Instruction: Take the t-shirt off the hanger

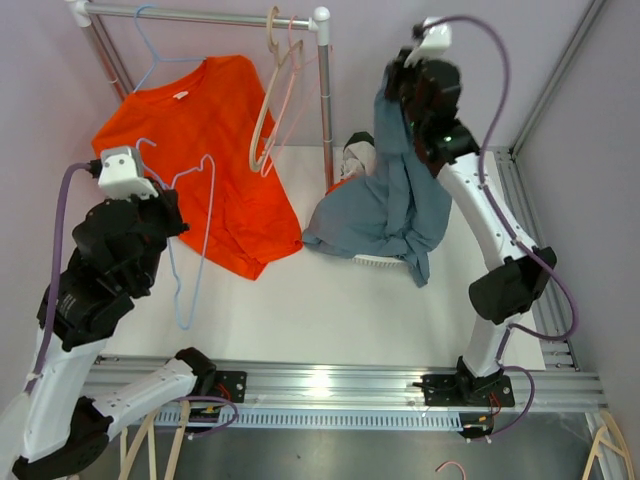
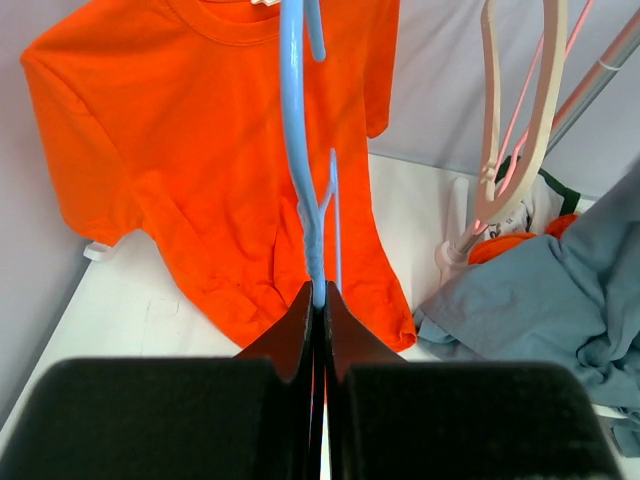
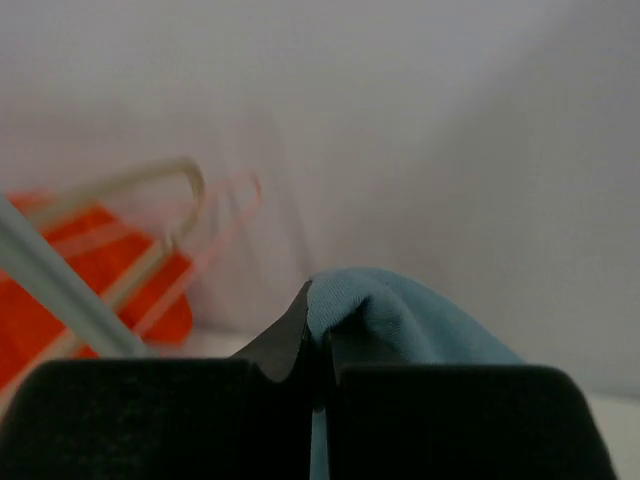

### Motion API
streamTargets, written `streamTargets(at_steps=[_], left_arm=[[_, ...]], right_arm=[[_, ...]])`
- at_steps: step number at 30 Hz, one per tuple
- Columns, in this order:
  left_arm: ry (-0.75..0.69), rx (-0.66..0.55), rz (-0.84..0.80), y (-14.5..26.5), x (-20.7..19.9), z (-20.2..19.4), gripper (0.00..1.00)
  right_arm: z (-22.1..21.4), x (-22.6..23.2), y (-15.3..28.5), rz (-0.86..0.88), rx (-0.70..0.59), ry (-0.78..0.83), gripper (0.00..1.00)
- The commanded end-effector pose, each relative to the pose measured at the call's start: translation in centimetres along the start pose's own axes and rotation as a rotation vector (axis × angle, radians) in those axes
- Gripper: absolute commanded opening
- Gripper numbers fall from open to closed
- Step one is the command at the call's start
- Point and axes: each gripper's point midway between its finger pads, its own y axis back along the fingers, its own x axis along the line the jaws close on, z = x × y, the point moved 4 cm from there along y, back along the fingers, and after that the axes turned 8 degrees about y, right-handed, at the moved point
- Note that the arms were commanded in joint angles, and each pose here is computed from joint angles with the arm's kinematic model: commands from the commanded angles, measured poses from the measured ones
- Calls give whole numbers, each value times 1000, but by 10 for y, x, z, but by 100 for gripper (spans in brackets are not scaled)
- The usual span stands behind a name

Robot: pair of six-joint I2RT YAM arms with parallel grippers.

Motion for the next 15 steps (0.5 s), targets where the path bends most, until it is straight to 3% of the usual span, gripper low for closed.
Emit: streamTargets(at_steps=[1,5,9,15], left_arm=[[3,-41,0,-8,-5,7,1],[-1,-53,-5,-7,-6,12,1],[-12,-96,14,-11,-5,24,1],[-24,-221,9,-25,-13,43,1]], right_arm=[[-104,22,19,99,299,-95,0],[-198,39,58,146,597,-186,0],[-315,32,113,59,994,-170,0],[-407,22,163,34,1311,-177,0]])
